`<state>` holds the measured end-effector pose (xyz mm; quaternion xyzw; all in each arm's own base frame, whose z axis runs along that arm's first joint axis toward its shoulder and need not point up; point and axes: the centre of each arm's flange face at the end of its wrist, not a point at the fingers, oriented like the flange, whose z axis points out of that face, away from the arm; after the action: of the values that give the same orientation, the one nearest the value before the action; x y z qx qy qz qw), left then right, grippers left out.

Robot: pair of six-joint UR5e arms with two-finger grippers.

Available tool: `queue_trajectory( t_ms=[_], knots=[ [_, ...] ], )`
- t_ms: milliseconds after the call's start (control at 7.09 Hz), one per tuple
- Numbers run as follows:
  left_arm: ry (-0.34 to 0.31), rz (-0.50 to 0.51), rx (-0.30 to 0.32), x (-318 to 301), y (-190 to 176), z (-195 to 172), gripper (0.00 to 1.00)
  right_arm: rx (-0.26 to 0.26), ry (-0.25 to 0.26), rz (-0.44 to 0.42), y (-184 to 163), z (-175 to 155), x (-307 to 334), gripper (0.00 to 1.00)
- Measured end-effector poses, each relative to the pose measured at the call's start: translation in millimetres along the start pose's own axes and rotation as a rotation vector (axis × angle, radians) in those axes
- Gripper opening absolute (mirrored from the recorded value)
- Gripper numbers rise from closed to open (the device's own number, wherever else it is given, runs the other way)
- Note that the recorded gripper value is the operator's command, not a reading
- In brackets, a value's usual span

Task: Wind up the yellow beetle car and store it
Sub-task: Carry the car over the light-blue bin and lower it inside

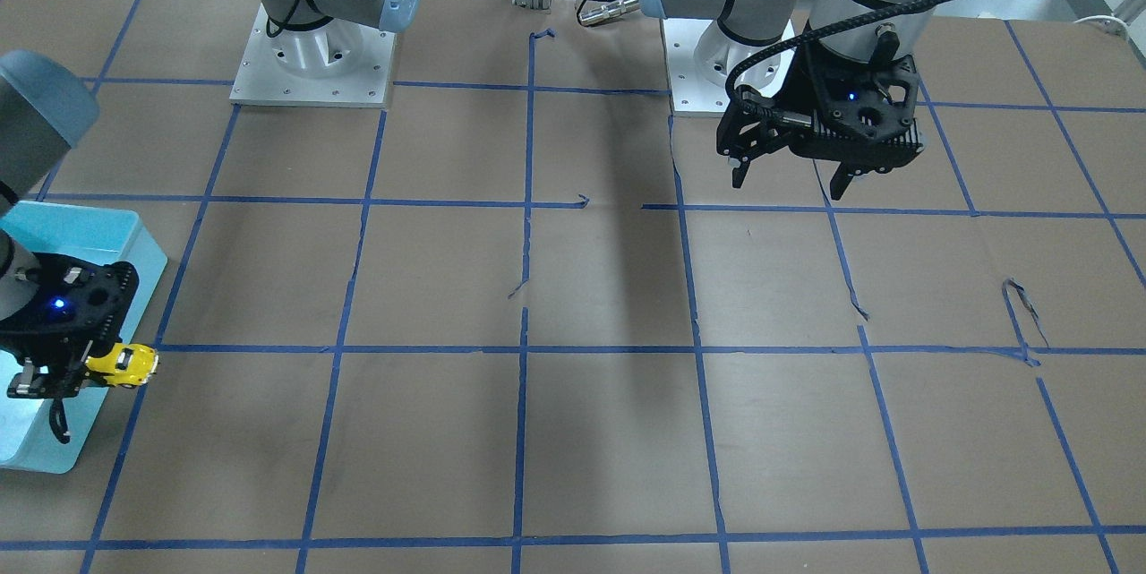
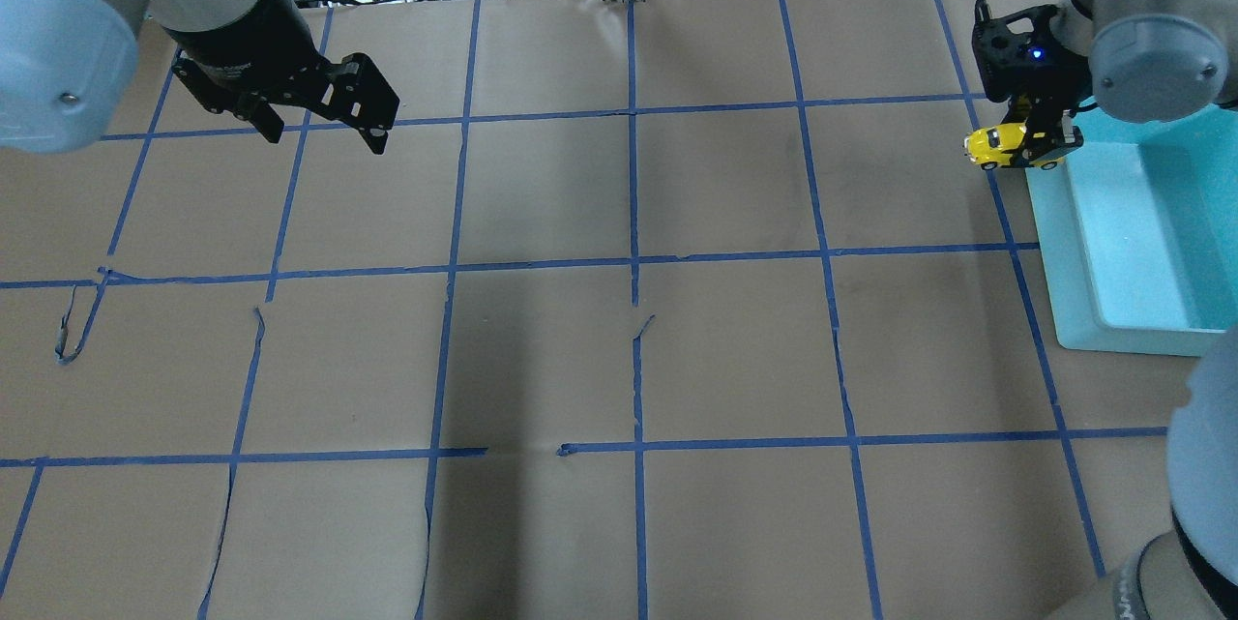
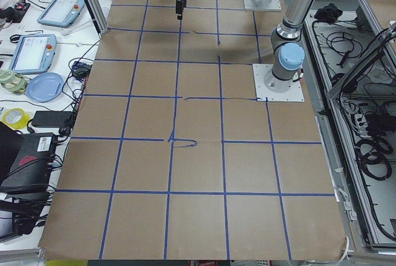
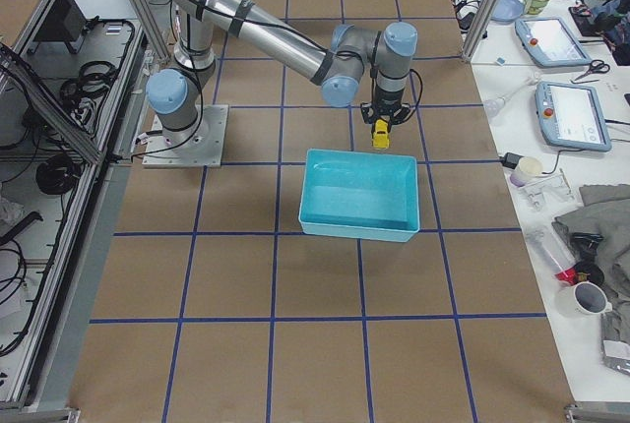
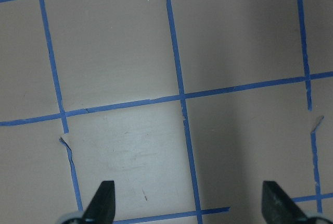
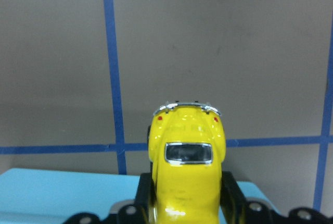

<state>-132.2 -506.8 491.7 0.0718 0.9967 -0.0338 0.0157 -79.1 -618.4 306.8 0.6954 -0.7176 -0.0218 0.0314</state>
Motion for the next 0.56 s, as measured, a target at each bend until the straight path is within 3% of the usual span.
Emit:
queue_trajectory(
  t_ms=[282,564],
  knots=[
    [-0.003,0.001,0.000,-0.3,0.0,-0.2,1.00,0.012,-0.023,0.042,65.0,2.5,-14.8,0.13],
    [-0.005,0.001,0.000,-0.6,-0.4,-0.1,1.00,0.020,-0.035,-0.038,120.4,15.1,-29.7,0.14]
  ],
)
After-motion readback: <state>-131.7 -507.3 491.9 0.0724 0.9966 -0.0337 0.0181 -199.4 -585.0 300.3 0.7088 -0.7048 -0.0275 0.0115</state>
